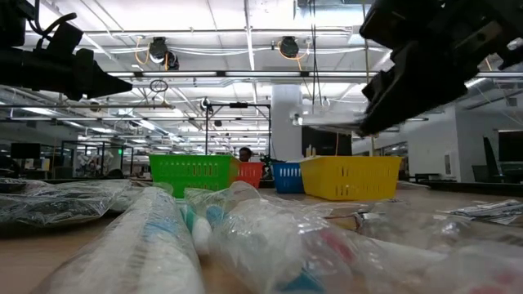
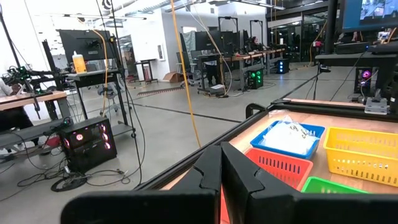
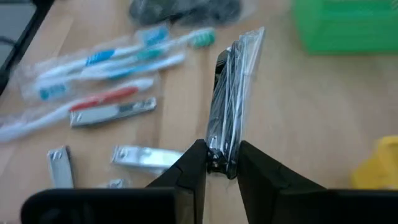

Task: Pick & Place Travel size toiletries
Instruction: Put the silver nail cutter into the yellow bin

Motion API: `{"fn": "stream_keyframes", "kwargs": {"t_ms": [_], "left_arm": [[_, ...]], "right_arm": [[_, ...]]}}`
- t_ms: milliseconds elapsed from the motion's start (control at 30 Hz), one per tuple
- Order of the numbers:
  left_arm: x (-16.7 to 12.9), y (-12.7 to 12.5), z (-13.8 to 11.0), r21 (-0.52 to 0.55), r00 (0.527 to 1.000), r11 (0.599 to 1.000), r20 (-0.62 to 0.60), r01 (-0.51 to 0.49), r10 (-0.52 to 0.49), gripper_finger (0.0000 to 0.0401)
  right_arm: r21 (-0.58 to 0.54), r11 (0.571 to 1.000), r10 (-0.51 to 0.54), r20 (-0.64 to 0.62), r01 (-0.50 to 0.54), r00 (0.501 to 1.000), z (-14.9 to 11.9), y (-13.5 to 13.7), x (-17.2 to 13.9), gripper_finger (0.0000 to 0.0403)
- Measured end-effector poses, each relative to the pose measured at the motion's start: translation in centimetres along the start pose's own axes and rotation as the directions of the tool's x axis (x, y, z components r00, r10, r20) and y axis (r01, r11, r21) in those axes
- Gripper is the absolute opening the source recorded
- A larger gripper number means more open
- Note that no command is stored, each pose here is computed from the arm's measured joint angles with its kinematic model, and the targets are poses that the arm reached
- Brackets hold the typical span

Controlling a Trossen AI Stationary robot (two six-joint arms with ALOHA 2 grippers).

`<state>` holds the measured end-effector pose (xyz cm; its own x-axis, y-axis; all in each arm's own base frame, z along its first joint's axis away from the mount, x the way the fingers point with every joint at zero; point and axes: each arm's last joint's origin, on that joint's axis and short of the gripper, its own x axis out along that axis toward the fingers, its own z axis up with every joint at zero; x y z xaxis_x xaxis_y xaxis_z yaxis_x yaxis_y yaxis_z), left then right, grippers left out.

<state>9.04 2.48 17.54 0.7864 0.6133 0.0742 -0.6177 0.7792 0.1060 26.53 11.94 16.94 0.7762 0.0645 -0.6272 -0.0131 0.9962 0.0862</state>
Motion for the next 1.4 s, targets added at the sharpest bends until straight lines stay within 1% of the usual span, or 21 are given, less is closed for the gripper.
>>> {"fn": "stream_keyframes", "kwargs": {"t_ms": [200,333,500,700,900,1000,1100,1233,1400], "left_arm": [[0.0,0.0,0.0,0.0,1.0,1.0,0.0,0.0,0.0,0.0001],[0.0,0.0,0.0,0.0,1.0,1.0,0.0,0.0,0.0,0.0001],[0.0,0.0,0.0,0.0,1.0,1.0,0.0,0.0,0.0,0.0001],[0.0,0.0,0.0,0.0,1.0,1.0,0.0,0.0,0.0,0.0001],[0.0,0.0,0.0,0.0,1.0,1.0,0.0,0.0,0.0,0.0001],[0.0,0.0,0.0,0.0,1.0,1.0,0.0,0.0,0.0,0.0001],[0.0,0.0,0.0,0.0,1.0,1.0,0.0,0.0,0.0,0.0001],[0.0,0.0,0.0,0.0,1.0,1.0,0.0,0.0,0.0,0.0001],[0.0,0.0,0.0,0.0,1.0,1.0,0.0,0.0,0.0,0.0001]], "right_arm": [[0.01,0.996,-0.094,0.018,0.094,0.995,0.5,-0.6,-1.5,0.0062],[0.082,0.982,-0.169,0.015,0.167,0.985,0.8,-1.4,-2.4,0.0062],[0.158,0.946,-0.286,-0.012,0.284,0.958,0.9,-3.1,-3.4,0.0061],[0.16,0.898,-0.397,-0.107,0.41,0.912,0.6,-5.8,-3.6,0.0062],[0.184,0.853,-0.461,-0.175,0.489,0.87,-0.7,-8.4,-3.3,0.0064],[0.196,0.836,-0.478,-0.2,0.513,0.855,-1.4,-9.2,-3.2,0.0064],[0.207,0.832,-0.48,-0.195,0.514,0.855,-2.0,-9.5,-3.0,0.0067],[0.216,0.839,-0.471,-0.17,0.499,0.865,-2.1,-9.4,-2.8,0.0071],[0.237,0.864,-0.418,-0.154,0.444,0.895,-1.9,-9.2,-2.7,0.0073]]}}
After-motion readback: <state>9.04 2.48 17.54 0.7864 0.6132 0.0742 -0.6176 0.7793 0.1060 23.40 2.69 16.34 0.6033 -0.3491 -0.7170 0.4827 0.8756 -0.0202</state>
